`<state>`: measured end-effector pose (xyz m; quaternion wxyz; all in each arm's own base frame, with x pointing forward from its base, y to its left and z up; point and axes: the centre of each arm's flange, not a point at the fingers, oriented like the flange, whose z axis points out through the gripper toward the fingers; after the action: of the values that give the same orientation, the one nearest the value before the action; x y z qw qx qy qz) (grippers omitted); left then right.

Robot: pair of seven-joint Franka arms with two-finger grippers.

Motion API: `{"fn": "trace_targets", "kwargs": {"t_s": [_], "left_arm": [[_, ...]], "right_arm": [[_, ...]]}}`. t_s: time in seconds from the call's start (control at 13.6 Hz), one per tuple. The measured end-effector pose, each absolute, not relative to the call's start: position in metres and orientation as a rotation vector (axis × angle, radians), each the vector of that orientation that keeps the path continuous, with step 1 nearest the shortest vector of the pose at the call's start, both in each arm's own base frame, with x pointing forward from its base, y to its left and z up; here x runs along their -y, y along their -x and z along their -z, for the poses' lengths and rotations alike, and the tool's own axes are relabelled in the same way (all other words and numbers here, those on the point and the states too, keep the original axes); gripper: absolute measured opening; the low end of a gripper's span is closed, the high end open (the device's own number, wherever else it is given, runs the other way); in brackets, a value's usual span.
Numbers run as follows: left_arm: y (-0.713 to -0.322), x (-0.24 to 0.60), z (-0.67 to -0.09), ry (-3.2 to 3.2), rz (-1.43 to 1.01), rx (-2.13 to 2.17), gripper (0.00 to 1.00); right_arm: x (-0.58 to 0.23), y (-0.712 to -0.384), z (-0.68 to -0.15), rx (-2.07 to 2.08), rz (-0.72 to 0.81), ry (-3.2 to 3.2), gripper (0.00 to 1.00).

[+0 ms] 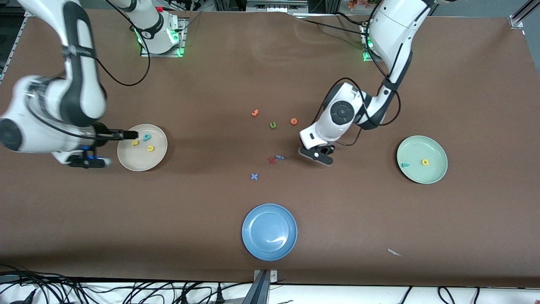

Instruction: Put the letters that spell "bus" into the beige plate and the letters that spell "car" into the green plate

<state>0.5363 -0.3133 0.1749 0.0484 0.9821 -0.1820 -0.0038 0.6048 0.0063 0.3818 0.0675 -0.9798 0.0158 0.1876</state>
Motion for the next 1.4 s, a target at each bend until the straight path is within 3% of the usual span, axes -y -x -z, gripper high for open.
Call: {"fn": "trace_targets", "kwargs": {"t_s": [0.22, 0.44, 0.74, 1.11, 1.4], "left_arm": [[-0.577, 0.241, -0.216, -3.022, 0.038, 0.578, 0.31], [-0.602, 0.138, -0.263, -3.022, 0.09, 0.671, 0.31], [-0.589, 0.005, -0.269, -3.026, 0.149, 0.694, 0.31], [-0.577, -0.073, -0.272, -3.039, 0.166, 0.742, 0.35], [-0.578, -0.068, -0.275, -3.039, 0.154, 0.753, 0.74]], "right_arm": [[0.001, -0.611, -0.458, 0.001, -0.544, 3.006, 1.0], [0.002, -0.613, -0.515, 0.04, -0.419, 3.065, 1.0], [0.005, -0.603, -0.577, 0.081, -0.27, 3.134, 1.0], [0.0, -0.597, -0.598, 0.011, -0.2, 3.134, 1.0], [0.0, -0.598, -0.609, 0.011, -0.13, 3.141, 1.0]]}}
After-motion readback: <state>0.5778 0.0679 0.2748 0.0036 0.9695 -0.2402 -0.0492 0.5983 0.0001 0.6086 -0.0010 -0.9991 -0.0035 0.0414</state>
